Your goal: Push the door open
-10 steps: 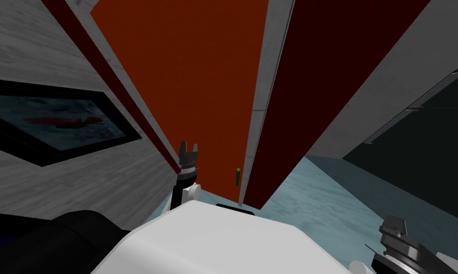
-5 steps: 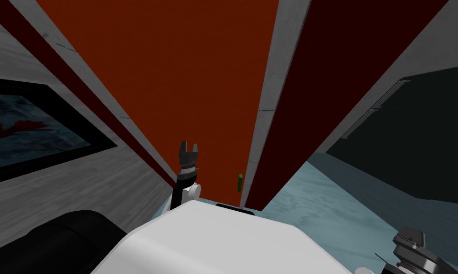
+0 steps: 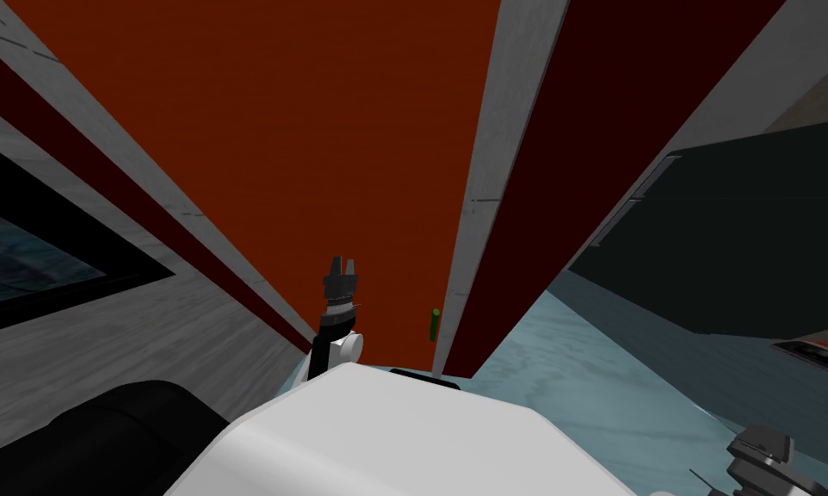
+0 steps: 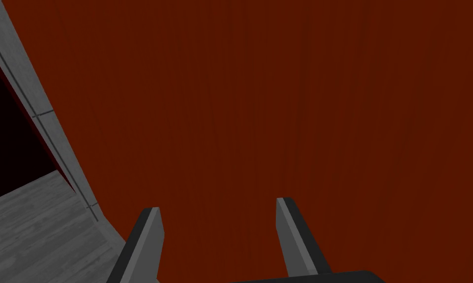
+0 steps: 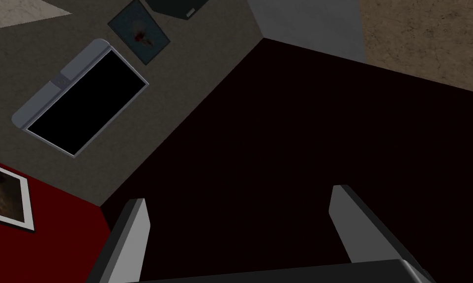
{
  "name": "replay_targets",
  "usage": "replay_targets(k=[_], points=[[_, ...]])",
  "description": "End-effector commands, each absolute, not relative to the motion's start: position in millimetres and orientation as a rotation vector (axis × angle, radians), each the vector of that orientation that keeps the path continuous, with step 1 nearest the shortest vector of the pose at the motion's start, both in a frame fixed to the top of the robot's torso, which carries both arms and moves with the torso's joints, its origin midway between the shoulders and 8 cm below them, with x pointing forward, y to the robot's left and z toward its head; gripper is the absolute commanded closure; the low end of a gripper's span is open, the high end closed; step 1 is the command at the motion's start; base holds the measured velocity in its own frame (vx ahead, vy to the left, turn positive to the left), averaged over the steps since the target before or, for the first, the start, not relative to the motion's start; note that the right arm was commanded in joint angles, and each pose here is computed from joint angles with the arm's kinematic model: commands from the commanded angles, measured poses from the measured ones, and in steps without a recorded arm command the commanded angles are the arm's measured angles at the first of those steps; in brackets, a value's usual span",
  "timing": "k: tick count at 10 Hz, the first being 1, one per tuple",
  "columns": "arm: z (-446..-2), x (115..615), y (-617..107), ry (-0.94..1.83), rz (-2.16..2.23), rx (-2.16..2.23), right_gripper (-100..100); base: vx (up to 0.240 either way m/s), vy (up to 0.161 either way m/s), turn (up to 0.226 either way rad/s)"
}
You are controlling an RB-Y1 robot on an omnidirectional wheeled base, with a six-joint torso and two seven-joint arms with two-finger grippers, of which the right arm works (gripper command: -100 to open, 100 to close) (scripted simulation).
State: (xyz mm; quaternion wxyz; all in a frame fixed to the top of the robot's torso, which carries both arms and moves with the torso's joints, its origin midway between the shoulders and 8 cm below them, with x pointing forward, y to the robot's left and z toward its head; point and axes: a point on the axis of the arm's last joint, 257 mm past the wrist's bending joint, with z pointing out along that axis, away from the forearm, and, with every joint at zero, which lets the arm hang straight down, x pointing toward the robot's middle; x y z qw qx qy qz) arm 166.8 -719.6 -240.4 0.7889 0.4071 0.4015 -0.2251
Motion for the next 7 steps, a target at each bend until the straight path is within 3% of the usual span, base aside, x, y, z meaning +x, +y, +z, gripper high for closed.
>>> replay_targets(k=[1,7], points=[[-240.4,166.9,-719.6,0.865,-0.485,0.877,-100,-0.002,-0.01,0.028],[-245.1,170.4,-713.4,0.905,-0.492,0.846,-100,-0.003,0.009,-0.006]])
